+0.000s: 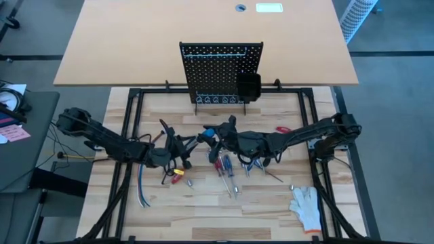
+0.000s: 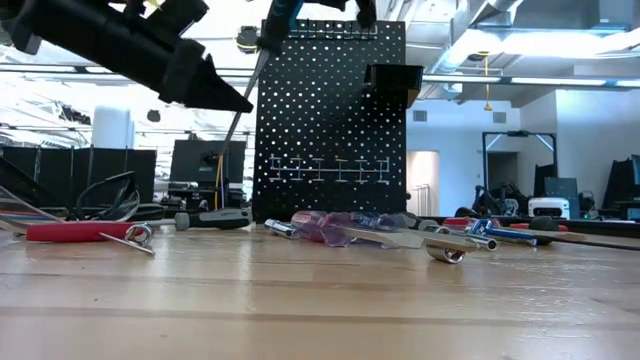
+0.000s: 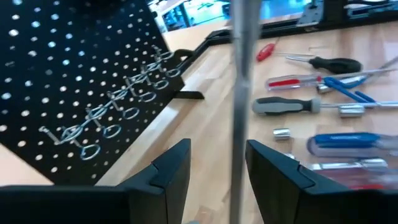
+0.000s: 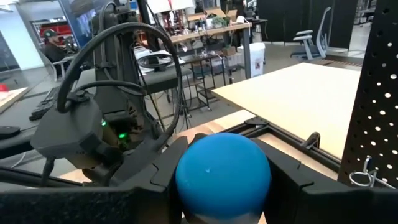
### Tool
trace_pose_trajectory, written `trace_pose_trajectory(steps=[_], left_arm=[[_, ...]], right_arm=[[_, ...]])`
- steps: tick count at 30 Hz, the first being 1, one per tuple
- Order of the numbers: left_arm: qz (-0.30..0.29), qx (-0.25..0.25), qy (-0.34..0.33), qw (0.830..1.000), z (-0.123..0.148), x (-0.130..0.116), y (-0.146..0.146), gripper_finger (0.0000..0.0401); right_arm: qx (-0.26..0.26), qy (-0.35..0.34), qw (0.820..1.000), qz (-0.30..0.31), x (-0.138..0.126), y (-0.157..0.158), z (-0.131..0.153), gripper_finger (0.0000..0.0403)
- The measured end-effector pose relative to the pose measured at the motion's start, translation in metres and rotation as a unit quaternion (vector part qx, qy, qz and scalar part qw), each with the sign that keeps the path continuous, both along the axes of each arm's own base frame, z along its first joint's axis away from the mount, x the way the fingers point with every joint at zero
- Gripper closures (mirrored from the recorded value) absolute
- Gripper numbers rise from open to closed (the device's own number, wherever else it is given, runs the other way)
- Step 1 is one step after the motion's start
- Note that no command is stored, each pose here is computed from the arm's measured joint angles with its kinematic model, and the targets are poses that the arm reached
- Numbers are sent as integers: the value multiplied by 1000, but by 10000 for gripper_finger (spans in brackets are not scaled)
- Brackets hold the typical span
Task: Hang tools onto peg board
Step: Hang the blue screwdriver on the pegboard
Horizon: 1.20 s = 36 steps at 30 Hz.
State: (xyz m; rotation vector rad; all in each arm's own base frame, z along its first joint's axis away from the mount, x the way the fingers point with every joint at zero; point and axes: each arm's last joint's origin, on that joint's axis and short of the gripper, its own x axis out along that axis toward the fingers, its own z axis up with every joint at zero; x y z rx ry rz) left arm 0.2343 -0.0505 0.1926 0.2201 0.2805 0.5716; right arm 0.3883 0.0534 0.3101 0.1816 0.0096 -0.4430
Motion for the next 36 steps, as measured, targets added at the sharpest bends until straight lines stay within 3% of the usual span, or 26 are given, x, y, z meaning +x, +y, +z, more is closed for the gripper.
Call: trace_pose_trajectory(steps=[8, 17, 22, 24, 29, 36], left_arm=[[20, -3, -2, 1000, 0, 2, 10, 277], [15, -1, 3, 1000, 0, 2, 11, 387], [-14, -13, 7, 1000, -1, 3, 9, 393], [-25, -21, 6, 999, -2, 4, 9, 393], [-61, -44, 4, 997, -2, 5, 7, 394], [-165, -84, -31, 982, -12, -7, 7, 394]], right_arm=[[-5, 2, 1000, 0, 0, 0, 0, 249], [-6, 4, 1000, -2, 0, 0, 0, 250], [-11, 9, 1000, 1, 1, 0, -2, 245], [-13, 14, 1000, 2, 1, 0, -3, 217], [-53, 41, 998, 9, 1, 3, -5, 148], [-156, 89, 983, 43, -14, 25, 7, 136]])
